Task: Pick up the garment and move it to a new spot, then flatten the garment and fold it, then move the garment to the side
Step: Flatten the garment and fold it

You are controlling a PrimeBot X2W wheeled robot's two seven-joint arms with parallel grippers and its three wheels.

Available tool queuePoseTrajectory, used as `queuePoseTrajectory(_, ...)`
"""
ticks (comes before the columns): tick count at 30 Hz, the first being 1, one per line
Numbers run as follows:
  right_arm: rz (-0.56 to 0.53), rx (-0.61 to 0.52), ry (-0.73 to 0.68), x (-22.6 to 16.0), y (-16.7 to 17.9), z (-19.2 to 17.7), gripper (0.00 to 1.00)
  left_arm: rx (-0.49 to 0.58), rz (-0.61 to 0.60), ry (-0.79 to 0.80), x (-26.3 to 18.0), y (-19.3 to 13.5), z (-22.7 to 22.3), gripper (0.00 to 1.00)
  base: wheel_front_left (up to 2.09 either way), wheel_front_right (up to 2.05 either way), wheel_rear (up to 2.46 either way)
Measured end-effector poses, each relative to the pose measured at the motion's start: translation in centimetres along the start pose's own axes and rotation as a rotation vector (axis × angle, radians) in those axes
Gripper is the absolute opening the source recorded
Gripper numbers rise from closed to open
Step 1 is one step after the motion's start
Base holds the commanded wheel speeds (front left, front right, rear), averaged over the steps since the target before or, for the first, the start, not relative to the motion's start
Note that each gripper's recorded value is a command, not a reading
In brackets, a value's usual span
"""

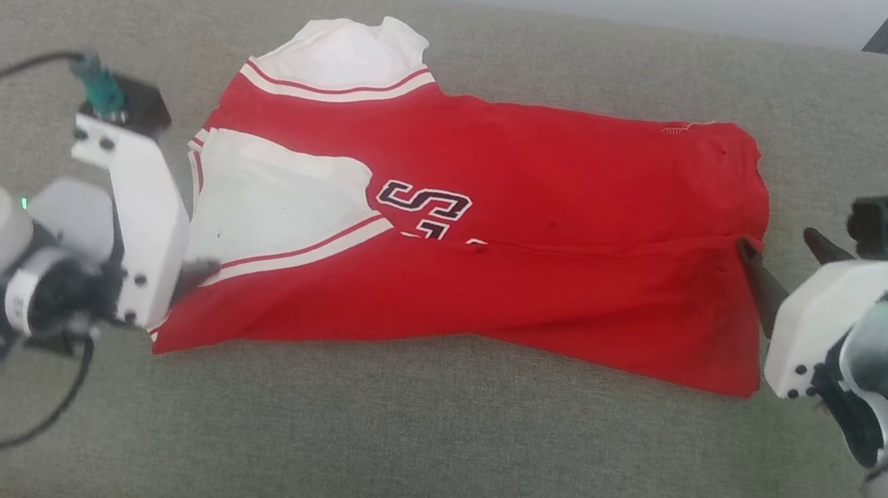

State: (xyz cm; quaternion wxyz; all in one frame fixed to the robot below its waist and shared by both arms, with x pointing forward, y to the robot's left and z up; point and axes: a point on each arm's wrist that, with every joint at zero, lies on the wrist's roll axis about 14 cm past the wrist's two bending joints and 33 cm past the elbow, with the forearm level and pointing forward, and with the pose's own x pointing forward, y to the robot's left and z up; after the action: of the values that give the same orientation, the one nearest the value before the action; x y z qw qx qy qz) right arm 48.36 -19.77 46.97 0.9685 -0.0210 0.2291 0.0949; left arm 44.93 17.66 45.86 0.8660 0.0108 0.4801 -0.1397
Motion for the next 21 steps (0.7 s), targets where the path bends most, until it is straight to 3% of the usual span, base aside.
queuePoseTrajectory(8,-0.049,0.037,-0.035,-1.7,-0.3,-0.4,1.00,-0.038,0.009,0.085,0.1,-0.7,-3.1,1.00,0.00,0.00,0.00)
queuePoseTrajectory(21,-0.131,0.105,0.021,-3.9,-1.8,-3.0,1.00,-0.149,0.027,0.179,5.3,1.4,-5.1,1.00,0.00,0.00,0.00)
